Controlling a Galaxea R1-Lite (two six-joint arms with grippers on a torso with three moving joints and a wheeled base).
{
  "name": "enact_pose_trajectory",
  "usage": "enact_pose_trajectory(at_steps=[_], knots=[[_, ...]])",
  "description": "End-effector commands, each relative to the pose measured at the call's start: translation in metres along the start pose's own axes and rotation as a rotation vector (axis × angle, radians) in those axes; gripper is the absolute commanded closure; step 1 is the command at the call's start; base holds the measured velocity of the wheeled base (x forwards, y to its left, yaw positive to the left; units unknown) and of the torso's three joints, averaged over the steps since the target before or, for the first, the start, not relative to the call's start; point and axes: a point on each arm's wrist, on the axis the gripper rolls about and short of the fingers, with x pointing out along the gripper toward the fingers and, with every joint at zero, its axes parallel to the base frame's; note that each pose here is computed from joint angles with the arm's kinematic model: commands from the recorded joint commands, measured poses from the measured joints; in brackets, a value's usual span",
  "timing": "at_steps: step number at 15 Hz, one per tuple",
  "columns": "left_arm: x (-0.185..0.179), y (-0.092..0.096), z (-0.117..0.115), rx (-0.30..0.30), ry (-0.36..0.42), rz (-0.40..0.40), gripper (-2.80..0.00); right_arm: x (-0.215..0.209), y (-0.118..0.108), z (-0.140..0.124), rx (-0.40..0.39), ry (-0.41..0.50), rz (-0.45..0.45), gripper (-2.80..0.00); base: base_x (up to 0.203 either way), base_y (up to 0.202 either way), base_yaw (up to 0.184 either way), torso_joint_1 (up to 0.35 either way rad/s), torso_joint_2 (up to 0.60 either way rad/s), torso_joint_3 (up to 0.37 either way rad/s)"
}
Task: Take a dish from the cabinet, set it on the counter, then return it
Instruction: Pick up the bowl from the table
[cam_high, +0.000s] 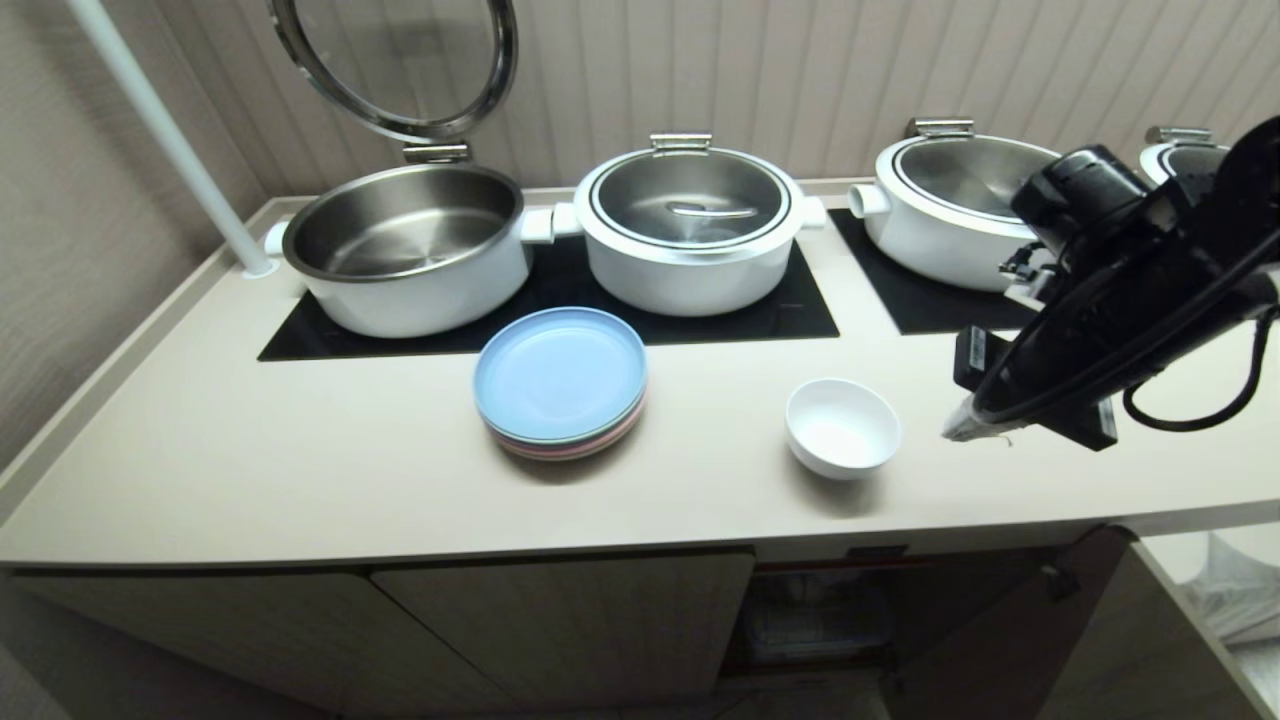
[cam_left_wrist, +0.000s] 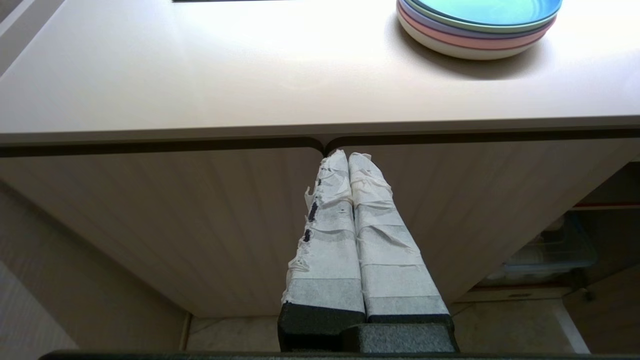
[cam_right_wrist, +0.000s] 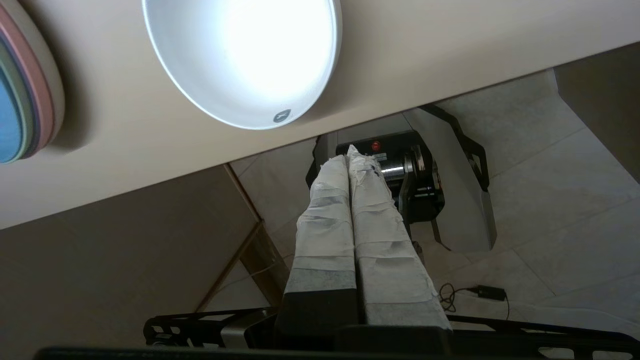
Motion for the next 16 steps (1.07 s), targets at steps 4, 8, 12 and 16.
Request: enact_pose_trajectory(at_steps=[4, 8, 12, 16], knots=[[0.000, 0.000, 0.000, 0.000, 0.000, 0.000, 0.00, -0.025, -0.005, -0.006, -0.036, -0.102, -0.046, 0.00, 0.000, 0.000, 0.000, 0.000, 0.00, 0.000], [0.000, 0.000, 0.000, 0.000, 0.000, -0.001, 0.00, -0.059, -0.016, -0.014, -0.107, -0.245, -0.029, 0.00, 0.000, 0.000, 0.000, 0.000, 0.00, 0.000], [0.000, 0.000, 0.000, 0.000, 0.000, 0.000, 0.00, -0.100, -0.052, -0.035, -0.145, -0.390, -0.041, 0.00, 0.000, 0.000, 0.000, 0.000, 0.00, 0.000], [0.000, 0.000, 0.000, 0.000, 0.000, -0.001, 0.00, -0.128, -0.090, -0.082, -0.196, -0.573, -0.047, 0.00, 0.000, 0.000, 0.000, 0.000, 0.00, 0.000]])
